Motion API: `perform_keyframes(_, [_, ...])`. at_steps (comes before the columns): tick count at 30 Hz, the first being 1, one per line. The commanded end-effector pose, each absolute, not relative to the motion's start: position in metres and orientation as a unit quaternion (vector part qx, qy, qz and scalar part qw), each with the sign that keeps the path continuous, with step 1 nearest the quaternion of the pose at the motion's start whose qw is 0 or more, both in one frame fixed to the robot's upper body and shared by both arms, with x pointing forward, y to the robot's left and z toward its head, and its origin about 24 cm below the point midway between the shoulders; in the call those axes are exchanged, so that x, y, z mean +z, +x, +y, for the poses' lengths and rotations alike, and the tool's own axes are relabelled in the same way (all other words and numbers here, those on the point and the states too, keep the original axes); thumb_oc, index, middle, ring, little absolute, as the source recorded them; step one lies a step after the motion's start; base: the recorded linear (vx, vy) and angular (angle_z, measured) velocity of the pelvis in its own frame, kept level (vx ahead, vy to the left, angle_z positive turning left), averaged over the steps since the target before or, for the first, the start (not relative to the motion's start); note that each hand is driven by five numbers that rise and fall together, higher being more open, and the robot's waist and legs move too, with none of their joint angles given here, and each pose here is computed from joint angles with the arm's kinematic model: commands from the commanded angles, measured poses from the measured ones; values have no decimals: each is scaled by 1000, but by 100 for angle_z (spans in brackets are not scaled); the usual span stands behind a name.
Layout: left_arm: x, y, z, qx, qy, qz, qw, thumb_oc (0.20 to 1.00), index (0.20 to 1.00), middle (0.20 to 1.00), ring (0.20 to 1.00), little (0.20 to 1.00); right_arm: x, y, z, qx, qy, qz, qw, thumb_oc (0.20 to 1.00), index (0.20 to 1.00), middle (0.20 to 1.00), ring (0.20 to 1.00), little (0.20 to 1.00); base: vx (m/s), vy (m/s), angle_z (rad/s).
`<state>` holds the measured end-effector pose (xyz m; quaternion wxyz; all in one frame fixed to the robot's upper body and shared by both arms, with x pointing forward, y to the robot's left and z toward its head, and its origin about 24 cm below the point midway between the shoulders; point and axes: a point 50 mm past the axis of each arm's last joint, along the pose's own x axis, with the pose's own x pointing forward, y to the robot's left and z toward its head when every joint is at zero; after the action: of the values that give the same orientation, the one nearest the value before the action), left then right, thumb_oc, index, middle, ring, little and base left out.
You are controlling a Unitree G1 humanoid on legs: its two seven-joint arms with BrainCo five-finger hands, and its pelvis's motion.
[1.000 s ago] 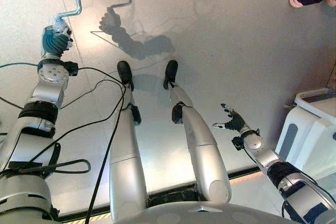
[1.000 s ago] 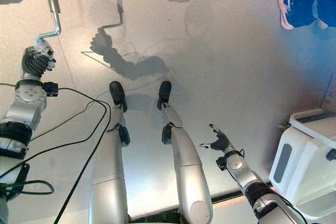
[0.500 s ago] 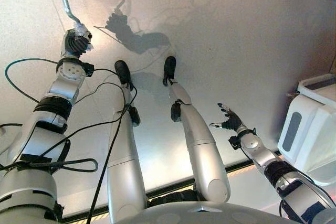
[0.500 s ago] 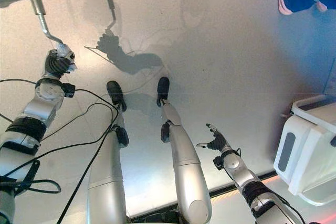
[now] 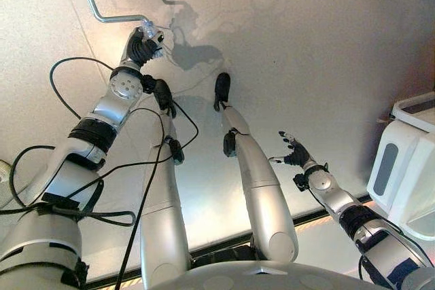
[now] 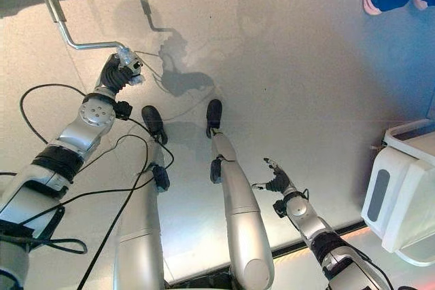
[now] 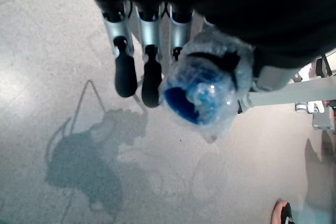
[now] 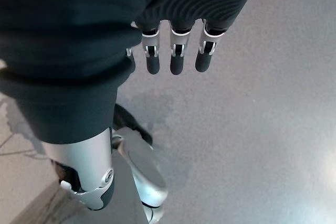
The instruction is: Raise the hospital bed
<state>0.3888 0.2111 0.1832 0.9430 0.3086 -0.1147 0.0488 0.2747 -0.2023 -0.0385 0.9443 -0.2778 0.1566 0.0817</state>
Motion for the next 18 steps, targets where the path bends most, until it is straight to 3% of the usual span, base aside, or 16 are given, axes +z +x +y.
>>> perform_keyframes(1, [231,387,129,-59,319,-255,911,200,200,200,200,200,-40,269,-222,69,-319,176,929,1000,1000,1000,1000,1000,-2,-34,6])
perform_keyframes(11, [243,381,107,-90,262,-288,917,200,200,200,200,200,-42,268,-221,68,-316,177,930,1000,1000,1000,1000,1000,-2,-14,1])
perform_keyframes(18, [264,349,109,-153,197,-357,900,200,200,200,200,200,-45,261,-230,56,-314,185,929,1000,1000,1000,1000,1000,0,0,0])
